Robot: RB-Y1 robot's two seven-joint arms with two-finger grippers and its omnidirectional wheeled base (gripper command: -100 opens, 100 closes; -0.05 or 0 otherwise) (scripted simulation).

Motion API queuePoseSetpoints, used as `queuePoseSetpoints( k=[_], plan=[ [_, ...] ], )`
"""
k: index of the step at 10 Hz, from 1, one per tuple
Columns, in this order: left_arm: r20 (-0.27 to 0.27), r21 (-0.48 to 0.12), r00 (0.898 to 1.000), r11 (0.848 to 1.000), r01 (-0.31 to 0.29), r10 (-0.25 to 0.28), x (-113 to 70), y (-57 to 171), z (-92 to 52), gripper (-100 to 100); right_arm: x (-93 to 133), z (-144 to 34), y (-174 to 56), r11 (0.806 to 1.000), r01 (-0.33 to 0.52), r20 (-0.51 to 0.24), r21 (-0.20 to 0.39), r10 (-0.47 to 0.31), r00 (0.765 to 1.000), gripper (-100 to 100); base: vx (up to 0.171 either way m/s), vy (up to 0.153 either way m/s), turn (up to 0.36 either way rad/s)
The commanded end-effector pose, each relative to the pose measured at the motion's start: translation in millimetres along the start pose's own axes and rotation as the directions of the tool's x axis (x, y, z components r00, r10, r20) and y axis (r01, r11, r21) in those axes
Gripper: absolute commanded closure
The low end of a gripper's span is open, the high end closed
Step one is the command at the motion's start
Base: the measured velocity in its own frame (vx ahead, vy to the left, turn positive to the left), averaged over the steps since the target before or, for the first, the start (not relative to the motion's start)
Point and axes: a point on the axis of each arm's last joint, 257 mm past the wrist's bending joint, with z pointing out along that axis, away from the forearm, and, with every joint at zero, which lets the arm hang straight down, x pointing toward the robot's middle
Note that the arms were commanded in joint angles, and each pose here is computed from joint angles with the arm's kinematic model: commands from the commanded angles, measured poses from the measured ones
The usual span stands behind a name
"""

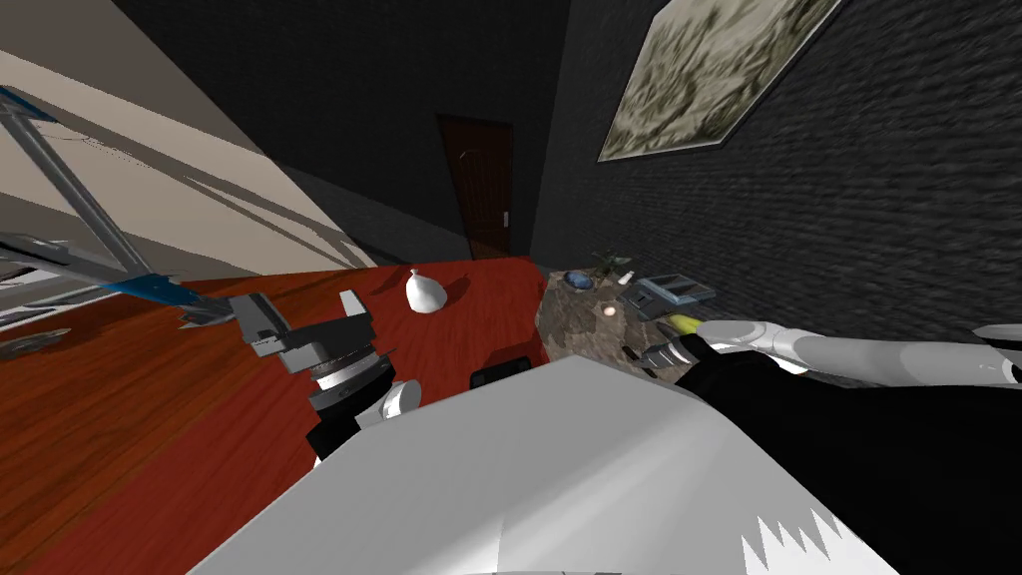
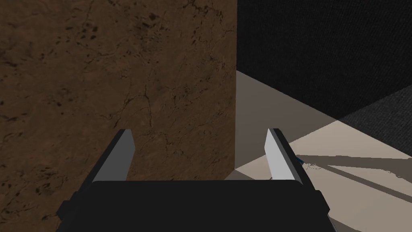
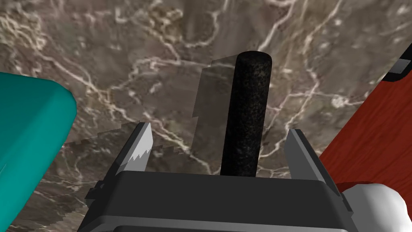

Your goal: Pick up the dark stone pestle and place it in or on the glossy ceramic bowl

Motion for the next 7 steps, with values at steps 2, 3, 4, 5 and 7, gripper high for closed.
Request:
queuePoseSetpoints(
  k=[2, 3, 4, 5, 7],
  plan=[
    [0.0, 0.0, 1.0, 1.0, 0.0, 0.0, 0.0, 0.0, 0.0, 0, 12.3, 2.4, -13.6, 0.996, -0.092, 0.011, 0.013, 0.092, 0.996, -100, -0.151, 0.084, 0.425],
    [0.0, 0.0, 1.0, 1.0, 0.0, 0.0, 0.0, 0.0, 0.0, 0, 12.7, 5.7, -17.8, 0.992, -0.124, 0.025, 0.011, 0.123, 0.992, -100, -0.171, 0.075, 0.352],
    [0.0, 0.0, 1.0, 1.0, 0.0, 0.0, 0.0, 0.0, 0.0, 0, 21.4, 3.3, -25.1, 0.987, -0.159, 0.022, 0.025, 0.159, 0.987, -100, -0.154, 0.083, 0.335],
    [0.0, 0.0, 1.0, 1.0, 0.0, 0.0, 0.0, 0.0, 0.0, 0, 16.0, 4.1, -22.0, 0.99, -0.137, 0.022, 0.019, 0.137, 0.99, -100, -0.055, 0.032, 0.052],
    [0.0, 0.0, 1.0, 1.0, -0.001, 0.001, -0.2, 0.0, -0.1, 0, 16.7, 3.9, -22.6, 0.99, -0.14, 0.022, 0.019, 0.14, 0.99, 100, -0.008, 0.003, -0.006]
  ],
)
